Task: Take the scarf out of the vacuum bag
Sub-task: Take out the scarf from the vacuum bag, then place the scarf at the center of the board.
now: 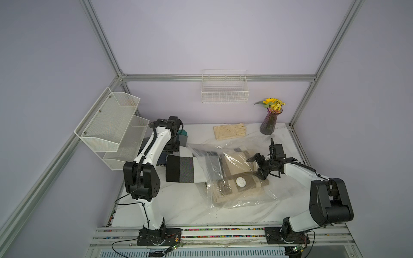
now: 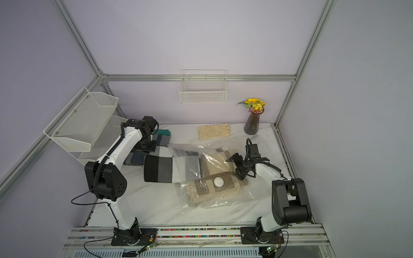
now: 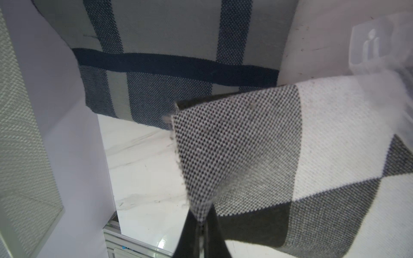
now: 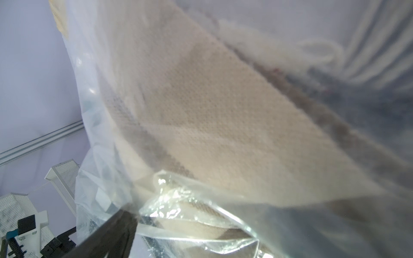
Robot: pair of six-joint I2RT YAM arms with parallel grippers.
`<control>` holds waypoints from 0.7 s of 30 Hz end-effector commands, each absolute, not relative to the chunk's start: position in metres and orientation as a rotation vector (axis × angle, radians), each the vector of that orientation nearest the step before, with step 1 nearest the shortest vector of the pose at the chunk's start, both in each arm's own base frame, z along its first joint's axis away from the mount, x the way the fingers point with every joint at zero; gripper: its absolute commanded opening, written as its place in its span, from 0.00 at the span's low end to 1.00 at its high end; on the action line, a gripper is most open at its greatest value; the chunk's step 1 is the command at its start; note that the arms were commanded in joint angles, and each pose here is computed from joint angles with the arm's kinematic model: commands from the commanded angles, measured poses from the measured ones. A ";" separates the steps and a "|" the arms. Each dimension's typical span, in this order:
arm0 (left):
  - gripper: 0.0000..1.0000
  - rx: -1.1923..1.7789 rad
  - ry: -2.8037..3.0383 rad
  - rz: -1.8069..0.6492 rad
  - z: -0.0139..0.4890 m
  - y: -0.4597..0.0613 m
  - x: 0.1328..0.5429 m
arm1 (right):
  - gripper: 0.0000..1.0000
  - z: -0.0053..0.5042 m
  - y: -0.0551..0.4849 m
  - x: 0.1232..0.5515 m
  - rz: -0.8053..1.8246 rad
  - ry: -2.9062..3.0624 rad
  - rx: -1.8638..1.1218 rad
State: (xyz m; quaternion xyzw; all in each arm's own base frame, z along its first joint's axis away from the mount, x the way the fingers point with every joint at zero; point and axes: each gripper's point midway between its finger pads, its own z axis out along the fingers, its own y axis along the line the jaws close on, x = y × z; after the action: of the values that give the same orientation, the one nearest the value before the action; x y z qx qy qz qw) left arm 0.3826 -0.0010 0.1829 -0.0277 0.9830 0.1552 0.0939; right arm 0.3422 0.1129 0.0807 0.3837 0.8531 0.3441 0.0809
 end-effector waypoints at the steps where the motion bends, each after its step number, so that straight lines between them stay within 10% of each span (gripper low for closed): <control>1: 0.00 -0.193 2.776 0.695 0.222 0.037 0.389 | 0.97 0.038 0.091 0.331 0.824 2.608 1.244; 21: 0.00 -0.320 2.682 0.801 0.238 0.067 0.431 | 0.97 0.048 0.082 0.331 0.833 2.569 1.254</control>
State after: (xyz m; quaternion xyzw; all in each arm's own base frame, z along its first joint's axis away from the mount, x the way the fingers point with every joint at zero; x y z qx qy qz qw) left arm 0.4248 0.0578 0.2118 -0.0853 0.9535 0.2617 0.1229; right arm 0.3449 0.1095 0.0831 0.3856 0.8481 0.3543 0.0807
